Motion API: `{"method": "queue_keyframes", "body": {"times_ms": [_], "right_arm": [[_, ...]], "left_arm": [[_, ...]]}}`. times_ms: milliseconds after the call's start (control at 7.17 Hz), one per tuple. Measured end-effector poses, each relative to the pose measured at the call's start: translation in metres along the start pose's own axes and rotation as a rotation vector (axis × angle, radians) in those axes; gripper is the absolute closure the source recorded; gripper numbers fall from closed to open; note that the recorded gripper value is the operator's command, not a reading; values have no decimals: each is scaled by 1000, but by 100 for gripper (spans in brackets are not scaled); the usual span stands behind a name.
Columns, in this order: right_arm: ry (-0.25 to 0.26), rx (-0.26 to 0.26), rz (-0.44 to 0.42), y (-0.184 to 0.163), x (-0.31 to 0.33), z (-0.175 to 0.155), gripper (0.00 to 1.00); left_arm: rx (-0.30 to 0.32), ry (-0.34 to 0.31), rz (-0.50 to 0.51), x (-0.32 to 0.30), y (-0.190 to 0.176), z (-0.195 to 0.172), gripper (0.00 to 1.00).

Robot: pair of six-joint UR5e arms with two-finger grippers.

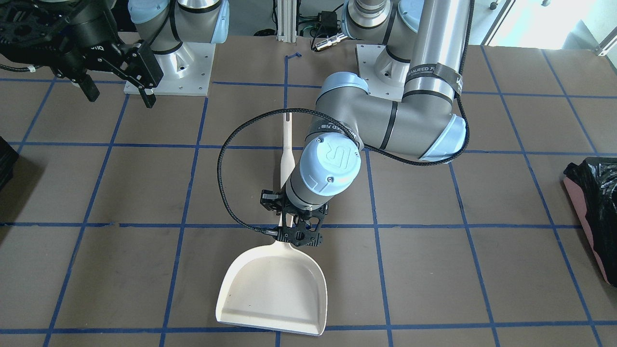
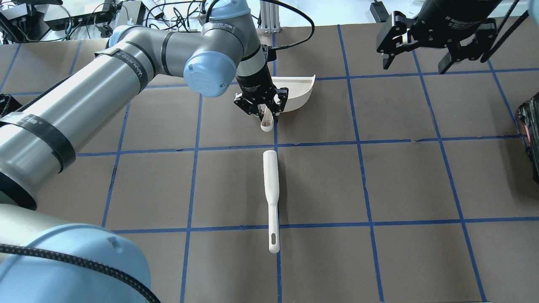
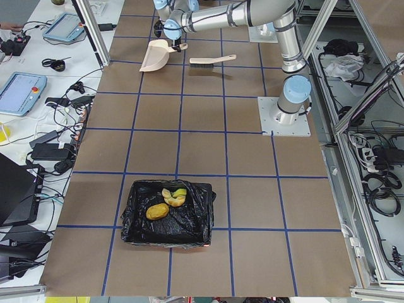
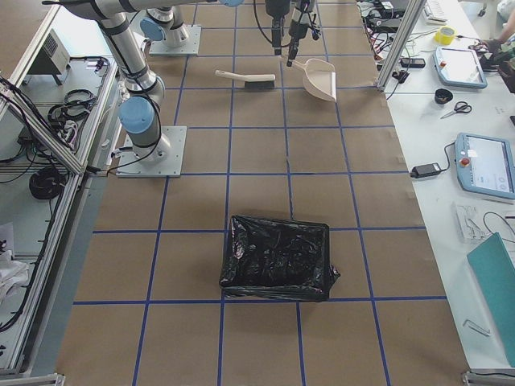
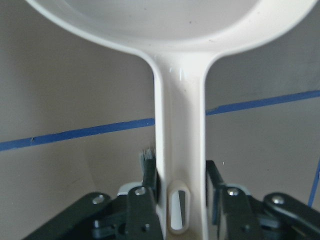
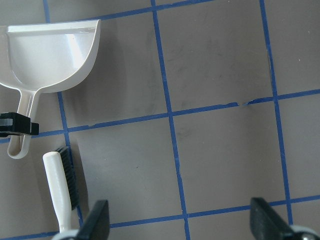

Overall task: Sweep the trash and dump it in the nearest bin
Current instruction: 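Lower the dustpan onto the table above the brush and open left gripper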

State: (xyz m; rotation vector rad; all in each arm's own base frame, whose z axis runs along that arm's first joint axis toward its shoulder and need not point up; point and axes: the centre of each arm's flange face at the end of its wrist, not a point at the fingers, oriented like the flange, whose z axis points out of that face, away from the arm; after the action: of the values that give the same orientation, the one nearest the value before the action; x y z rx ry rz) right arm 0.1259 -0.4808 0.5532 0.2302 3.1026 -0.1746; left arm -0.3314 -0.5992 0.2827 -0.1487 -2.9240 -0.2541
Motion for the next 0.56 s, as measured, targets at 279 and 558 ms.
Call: {"method": "queue_keyframes", "body": {"times_ms": [279,558], "right_arm": [[-1,0,0,0,0,0,0],[-1,0,0,0,0,0,0]], "left_arm": [[28,-6,9,-1,-5,3,100],[55,-5,9,-2,-10,5,100]]}}
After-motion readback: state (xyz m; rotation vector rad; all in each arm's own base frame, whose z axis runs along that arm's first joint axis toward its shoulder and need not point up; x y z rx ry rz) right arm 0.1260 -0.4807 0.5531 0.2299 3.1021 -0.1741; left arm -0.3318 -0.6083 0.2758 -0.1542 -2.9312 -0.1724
